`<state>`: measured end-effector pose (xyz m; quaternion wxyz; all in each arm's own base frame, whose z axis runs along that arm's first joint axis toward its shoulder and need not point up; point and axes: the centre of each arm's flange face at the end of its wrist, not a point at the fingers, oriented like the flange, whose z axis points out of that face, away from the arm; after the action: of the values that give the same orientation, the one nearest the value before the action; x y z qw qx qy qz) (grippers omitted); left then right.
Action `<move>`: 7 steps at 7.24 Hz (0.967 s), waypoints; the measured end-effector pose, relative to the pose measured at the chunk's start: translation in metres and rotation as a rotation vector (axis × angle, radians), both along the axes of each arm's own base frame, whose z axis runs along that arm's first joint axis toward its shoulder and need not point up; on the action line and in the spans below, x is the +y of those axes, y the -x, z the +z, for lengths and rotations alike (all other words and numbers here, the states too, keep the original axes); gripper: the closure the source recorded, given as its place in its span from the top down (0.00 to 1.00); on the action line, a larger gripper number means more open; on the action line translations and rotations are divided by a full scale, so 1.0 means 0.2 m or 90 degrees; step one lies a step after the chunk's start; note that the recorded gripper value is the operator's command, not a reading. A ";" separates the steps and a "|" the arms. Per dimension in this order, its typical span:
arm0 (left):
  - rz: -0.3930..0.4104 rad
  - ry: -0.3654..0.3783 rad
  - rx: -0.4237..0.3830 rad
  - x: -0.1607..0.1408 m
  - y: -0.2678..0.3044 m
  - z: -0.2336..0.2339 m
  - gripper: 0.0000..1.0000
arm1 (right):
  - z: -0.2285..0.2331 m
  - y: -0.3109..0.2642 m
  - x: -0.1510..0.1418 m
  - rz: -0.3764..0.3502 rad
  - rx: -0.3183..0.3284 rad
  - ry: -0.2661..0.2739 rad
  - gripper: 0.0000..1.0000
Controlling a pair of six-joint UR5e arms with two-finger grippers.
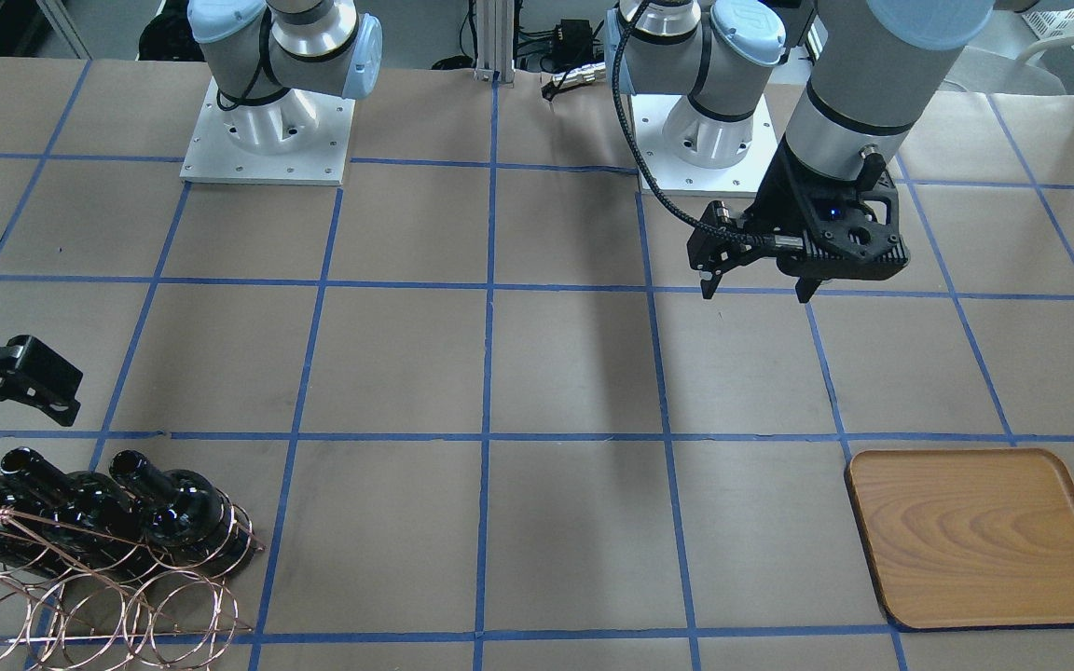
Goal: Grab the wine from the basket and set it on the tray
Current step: 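Lower the right gripper onto the neck of a dark bottle in the rack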
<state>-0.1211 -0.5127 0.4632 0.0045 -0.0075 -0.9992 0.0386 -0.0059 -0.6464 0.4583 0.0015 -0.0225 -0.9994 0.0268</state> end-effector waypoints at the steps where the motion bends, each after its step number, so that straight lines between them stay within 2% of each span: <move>1: 0.001 0.000 0.000 0.00 0.00 0.00 1.00 | -0.05 0.01 -0.03 0.002 -0.001 -0.003 0.99; 3: -0.001 0.001 -0.001 0.00 0.00 0.00 1.00 | -0.14 0.02 -0.05 0.024 -0.002 -0.018 0.99; 5: -0.002 0.002 -0.004 0.01 0.00 0.01 1.00 | -0.24 0.03 -0.08 0.035 0.000 -0.024 0.91; 6: -0.002 0.002 -0.005 0.01 0.00 0.01 1.00 | -0.28 0.04 -0.10 0.037 0.001 -0.025 0.85; 7: -0.002 0.003 -0.005 0.01 0.00 0.01 1.00 | -0.31 0.04 -0.11 0.037 0.001 -0.027 0.65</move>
<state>-0.1204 -0.5117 0.4647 0.0006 -0.0094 -0.9991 0.0407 -0.0139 -0.6682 0.3959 0.0019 0.0068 -1.0000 0.0059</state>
